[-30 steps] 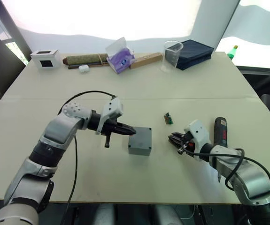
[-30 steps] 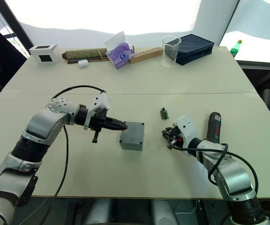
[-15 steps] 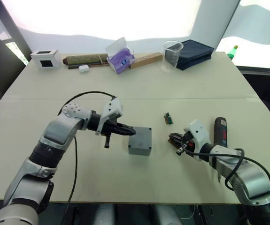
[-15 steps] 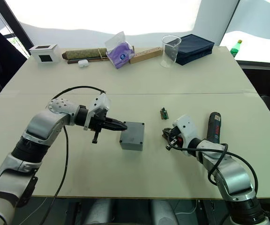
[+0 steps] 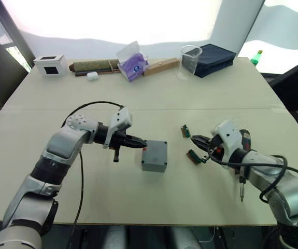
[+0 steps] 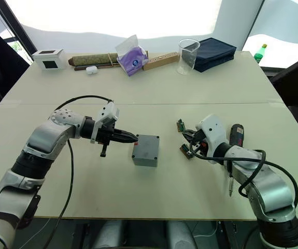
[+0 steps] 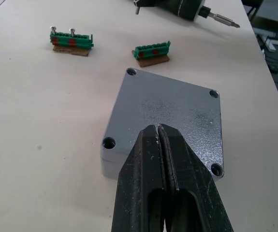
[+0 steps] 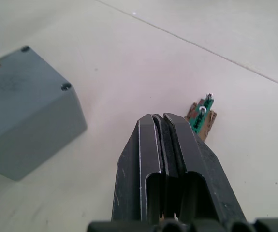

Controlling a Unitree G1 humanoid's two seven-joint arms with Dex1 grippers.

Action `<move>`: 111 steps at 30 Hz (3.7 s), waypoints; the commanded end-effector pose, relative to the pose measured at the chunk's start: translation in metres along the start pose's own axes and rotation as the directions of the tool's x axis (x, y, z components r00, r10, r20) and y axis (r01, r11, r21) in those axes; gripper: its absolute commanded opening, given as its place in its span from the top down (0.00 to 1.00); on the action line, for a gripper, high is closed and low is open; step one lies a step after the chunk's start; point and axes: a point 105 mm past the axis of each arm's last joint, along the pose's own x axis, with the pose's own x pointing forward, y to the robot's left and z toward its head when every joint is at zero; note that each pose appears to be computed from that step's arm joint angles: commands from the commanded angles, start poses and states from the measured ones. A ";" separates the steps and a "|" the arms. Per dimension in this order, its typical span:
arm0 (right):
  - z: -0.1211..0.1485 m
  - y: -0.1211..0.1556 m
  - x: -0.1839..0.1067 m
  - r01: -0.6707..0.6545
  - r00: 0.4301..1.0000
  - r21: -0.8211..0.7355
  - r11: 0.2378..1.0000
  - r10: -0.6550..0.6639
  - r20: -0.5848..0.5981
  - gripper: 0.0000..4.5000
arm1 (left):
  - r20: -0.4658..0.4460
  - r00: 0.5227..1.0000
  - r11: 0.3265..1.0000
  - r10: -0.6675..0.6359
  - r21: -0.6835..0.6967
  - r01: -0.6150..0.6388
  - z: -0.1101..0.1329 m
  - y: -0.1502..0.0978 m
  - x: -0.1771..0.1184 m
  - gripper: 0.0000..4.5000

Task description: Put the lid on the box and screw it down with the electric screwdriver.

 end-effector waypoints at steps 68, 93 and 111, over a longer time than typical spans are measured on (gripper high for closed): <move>0.007 0.061 0.042 -0.261 0.964 -0.019 0.965 0.261 0.048 0.99 | 0.044 0.996 0.996 0.076 -0.039 -0.074 0.002 0.006 -0.017 1.00; 0.038 0.001 -0.006 -0.056 0.994 0.135 0.989 0.042 0.101 0.19 | 0.172 0.985 1.000 -0.018 0.015 0.016 0.046 -0.003 -0.013 1.00; -0.041 -0.090 -0.118 0.409 0.751 0.546 0.731 0.070 -0.656 0.00 | 0.109 0.947 0.914 -0.303 0.313 0.257 0.070 -0.042 0.019 1.00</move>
